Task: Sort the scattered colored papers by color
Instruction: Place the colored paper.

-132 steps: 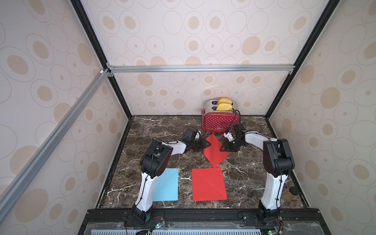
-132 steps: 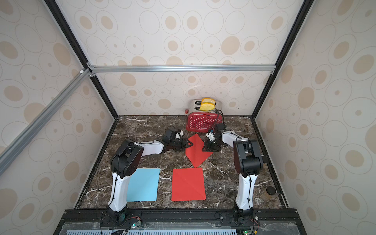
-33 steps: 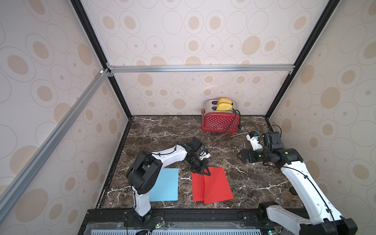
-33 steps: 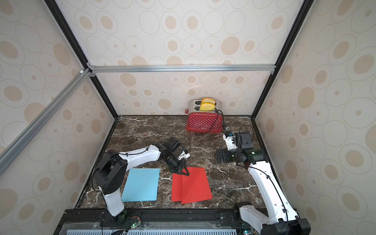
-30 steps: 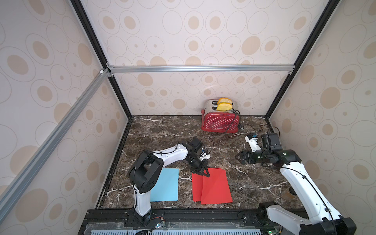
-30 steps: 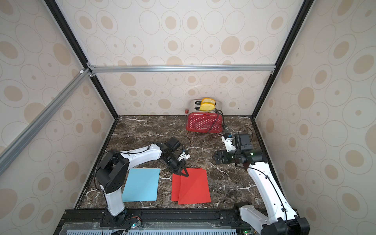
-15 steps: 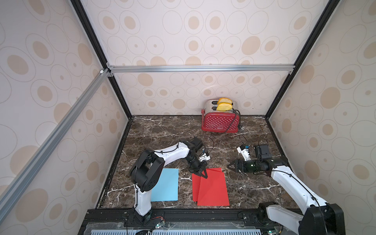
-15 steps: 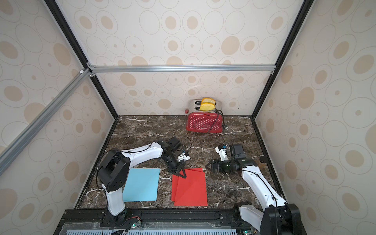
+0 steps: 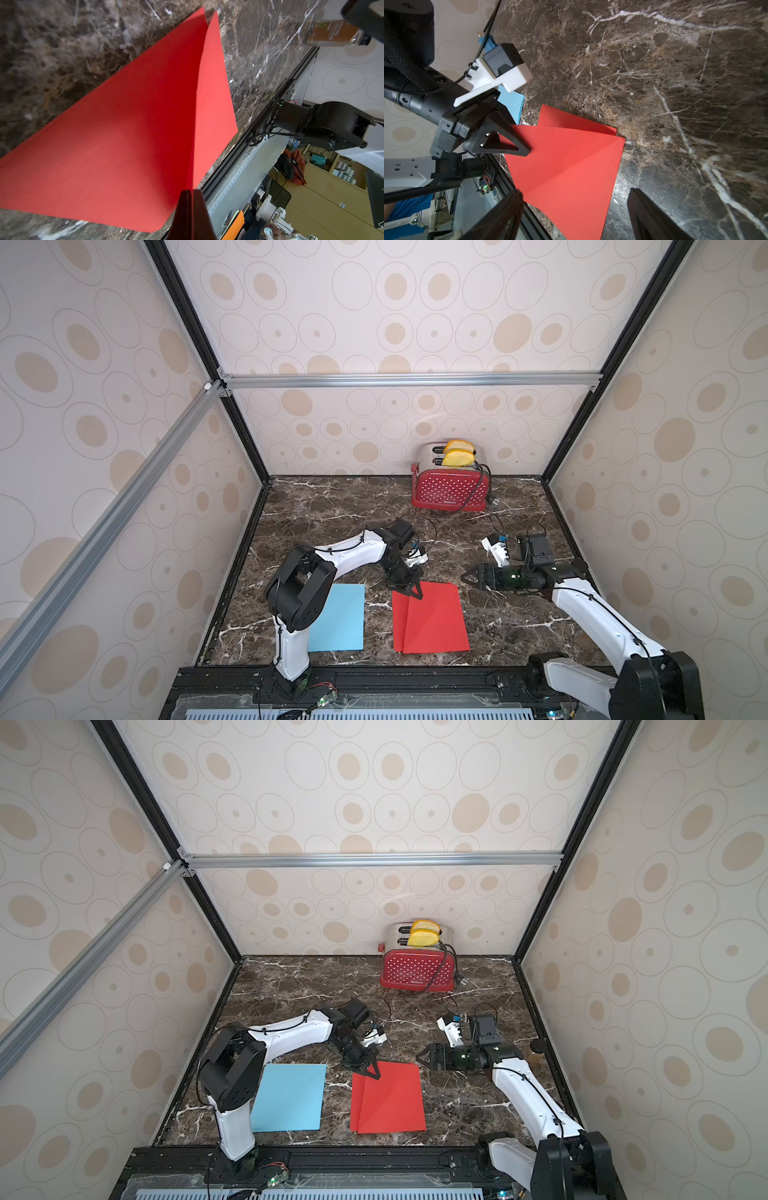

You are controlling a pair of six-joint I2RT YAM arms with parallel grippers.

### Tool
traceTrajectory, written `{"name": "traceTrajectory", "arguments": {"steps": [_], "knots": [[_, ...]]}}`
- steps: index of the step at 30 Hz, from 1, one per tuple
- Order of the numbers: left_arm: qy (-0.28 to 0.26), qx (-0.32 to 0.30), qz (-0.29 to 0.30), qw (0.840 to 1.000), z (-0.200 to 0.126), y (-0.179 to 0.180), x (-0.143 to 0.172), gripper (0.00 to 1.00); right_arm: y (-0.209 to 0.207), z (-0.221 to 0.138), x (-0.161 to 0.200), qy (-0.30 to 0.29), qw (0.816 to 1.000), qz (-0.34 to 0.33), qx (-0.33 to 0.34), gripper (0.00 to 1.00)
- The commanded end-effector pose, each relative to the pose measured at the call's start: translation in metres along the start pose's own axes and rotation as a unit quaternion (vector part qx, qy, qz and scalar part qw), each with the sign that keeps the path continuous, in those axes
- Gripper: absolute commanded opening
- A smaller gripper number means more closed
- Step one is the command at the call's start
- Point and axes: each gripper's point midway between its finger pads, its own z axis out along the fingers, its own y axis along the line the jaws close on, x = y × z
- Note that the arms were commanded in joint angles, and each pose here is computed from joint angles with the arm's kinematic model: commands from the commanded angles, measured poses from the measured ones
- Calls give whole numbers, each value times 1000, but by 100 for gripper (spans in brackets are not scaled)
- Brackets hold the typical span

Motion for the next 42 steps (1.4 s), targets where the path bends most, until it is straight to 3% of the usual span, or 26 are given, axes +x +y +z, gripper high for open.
{"name": "traceTrajectory", "arguments": {"steps": [1, 6, 9, 10, 12, 13, 20, 36, 39, 42], "knots": [[-2, -12, -9, 1000, -1, 8, -1, 0, -1, 8, 7, 7, 1000, 14, -16, 85], [3, -17, -15, 1000, -6, 15, 6, 0, -3, 23, 7, 9, 999, 27, -33, 83], [8, -19, -17, 1000, -8, 18, 9, 0, -3, 33, 8, 12, 999, 27, -41, 77], [9, -20, -17, 1000, -8, 19, 9, 0, -2, 36, 9, 16, 999, 25, -43, 73], [9, -22, -17, 1000, -10, 21, 9, 0, -3, 41, 9, 21, 998, 26, -47, 58], [10, -22, -17, 1000, -10, 20, 9, 0, -5, 43, 9, 22, 998, 27, -46, 56], [13, -24, -13, 1000, -13, 20, 4, 0, -4, 60, 15, 41, 998, 20, -46, 52], [10, -25, -16, 1000, -14, 26, -8, 0, -9, 73, 28, 65, 997, 17, -42, 56], [9, -24, -15, 1000, -14, 25, -9, 0, -9, 80, 28, 66, 997, 19, -45, 53], [12, -25, -16, 1000, -14, 26, -9, 0, -10, 88, 29, 76, 996, 19, -46, 42]]}}
